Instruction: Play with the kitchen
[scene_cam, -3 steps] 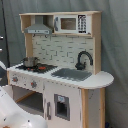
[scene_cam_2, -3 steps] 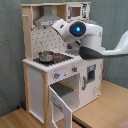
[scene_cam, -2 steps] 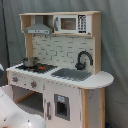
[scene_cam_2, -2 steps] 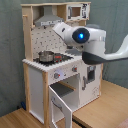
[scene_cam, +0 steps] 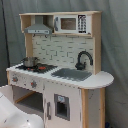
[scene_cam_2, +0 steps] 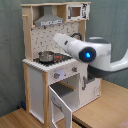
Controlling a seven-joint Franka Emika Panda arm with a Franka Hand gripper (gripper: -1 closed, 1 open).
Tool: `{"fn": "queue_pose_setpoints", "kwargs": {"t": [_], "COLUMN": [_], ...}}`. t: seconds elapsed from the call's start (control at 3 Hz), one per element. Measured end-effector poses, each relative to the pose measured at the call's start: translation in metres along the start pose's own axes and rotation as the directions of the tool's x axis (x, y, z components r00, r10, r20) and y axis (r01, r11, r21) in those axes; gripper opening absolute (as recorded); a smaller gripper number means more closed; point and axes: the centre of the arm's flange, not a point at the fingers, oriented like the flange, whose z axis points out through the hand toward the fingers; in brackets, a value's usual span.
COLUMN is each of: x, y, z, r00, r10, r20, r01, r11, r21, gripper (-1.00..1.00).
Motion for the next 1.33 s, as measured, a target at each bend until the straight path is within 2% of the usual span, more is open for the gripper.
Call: {"fn": "queue_pose_setpoints", "kwargs": {"t": [0.33, 0.67, 1.0, 1.33], "x": [0.001, -0.001, -0.005, -0.011], "y": [-0.018, -0.034, -0.051, -0.065], "z": [-0.022, -0.037, -0.046, -0.049], "r00": [0.998, 0.993, 0.985, 0.977], "r10": [-0.050, -0.101, -0.157, -0.198], "r20": [-0.030, -0.057, -0.073, -0.079], "r01": [0.047, 0.091, 0.138, 0.174], "r11": [0.995, 0.984, 0.968, 0.954], "r21": [-0.086, -0.156, -0.211, -0.243], "gripper": [1.00, 1.00, 1.00, 1.00]}}
